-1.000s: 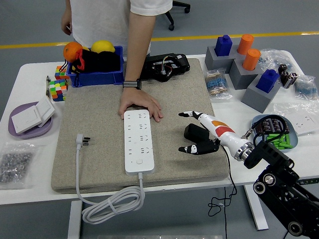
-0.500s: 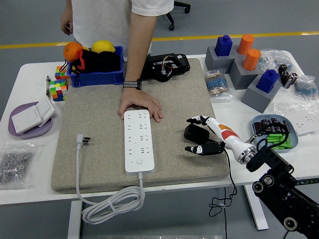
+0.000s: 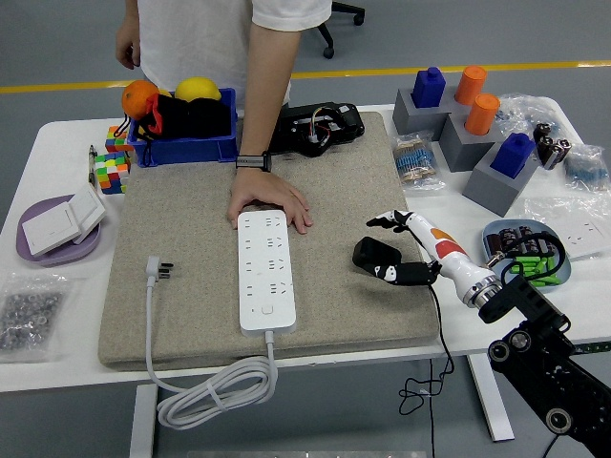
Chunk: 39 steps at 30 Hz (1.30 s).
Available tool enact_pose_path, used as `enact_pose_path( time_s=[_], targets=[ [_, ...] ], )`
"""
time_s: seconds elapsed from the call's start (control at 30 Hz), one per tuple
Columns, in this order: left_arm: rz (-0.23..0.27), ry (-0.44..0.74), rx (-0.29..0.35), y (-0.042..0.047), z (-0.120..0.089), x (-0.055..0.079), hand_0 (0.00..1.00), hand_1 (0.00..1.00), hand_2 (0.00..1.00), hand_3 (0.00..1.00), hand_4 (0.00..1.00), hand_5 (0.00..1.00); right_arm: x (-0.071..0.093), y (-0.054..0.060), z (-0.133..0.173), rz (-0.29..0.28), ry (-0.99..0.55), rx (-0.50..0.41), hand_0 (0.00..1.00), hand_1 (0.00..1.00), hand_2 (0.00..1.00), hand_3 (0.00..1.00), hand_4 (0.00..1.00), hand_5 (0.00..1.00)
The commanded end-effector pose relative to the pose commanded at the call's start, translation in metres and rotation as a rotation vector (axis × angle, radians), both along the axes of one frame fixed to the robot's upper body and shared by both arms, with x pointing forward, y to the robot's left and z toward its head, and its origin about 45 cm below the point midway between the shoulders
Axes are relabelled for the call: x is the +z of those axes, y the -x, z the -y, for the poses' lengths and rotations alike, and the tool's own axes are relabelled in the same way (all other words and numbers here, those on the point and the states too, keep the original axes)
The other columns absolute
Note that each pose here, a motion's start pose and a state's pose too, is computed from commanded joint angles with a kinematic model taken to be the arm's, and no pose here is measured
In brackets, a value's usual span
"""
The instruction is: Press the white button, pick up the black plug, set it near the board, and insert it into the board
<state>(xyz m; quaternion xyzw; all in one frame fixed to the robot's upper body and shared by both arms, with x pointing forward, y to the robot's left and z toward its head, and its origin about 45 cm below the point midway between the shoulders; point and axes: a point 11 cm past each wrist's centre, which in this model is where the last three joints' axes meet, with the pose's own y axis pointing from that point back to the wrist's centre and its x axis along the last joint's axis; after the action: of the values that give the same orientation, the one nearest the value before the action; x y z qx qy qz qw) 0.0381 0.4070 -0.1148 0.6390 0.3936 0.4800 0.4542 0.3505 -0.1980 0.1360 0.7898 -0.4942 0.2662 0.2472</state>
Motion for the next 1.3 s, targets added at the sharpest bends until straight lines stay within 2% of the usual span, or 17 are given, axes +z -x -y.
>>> enact_pose_path(
  time_s=[0.03,0.07,0.77,1.03,1.07,1.23,1.27,1.3],
  targets=[
    [0.000,0.000,0.000,0.0000,0.000,0.000,0.781,0.730,0.688,0.766,0.519,0.485,-0.001,0.000,0.001,-0.003,0.002,-0.003,0.743,0.752,0.725,0.593,0.897,0.182],
    [0.000,0.000,0.001,0.0000,0.000,0.000,0.780,0.730,0.689,0.766,0.520,0.487,-0.002,-0.001,0.002,-0.005,0.004,-0.005,0.741,0.751,0.722,0.475,0.896,0.192],
    [0.006,-0.001,0.002,-0.0019,0.000,0.000,0.780,0.730,0.688,0.766,0.519,0.485,-0.017,0.001,0.004,-0.048,0.023,-0.011,0.735,0.745,0.720,0.490,0.862,0.144],
    [0.003,-0.001,0.003,-0.0008,0.000,0.000,0.781,0.730,0.688,0.766,0.518,0.485,-0.020,0.000,0.005,-0.043,0.013,-0.015,0.721,0.743,0.720,0.505,0.857,0.126],
    [0.003,-0.001,0.001,-0.0006,-0.001,0.000,0.780,0.730,0.688,0.765,0.518,0.486,-0.020,0.000,0.005,-0.043,0.012,-0.016,0.635,0.704,0.694,0.496,0.846,0.119],
    [0.001,-0.001,0.000,0.0001,-0.001,0.000,0.780,0.730,0.688,0.765,0.518,0.486,-0.021,-0.001,0.006,-0.038,0.004,-0.020,0.635,0.704,0.694,0.496,0.846,0.119],
    [0.001,-0.001,0.001,0.0000,-0.001,0.000,0.780,0.730,0.688,0.766,0.518,0.486,-0.021,-0.001,0.006,-0.036,0.003,-0.020,0.581,0.664,0.657,0.494,0.832,0.096],
    [0.002,-0.001,0.001,-0.0001,-0.001,0.000,0.780,0.730,0.688,0.766,0.518,0.486,-0.021,-0.001,0.006,-0.035,0.003,-0.019,0.581,0.664,0.657,0.494,0.832,0.096]
  ],
)
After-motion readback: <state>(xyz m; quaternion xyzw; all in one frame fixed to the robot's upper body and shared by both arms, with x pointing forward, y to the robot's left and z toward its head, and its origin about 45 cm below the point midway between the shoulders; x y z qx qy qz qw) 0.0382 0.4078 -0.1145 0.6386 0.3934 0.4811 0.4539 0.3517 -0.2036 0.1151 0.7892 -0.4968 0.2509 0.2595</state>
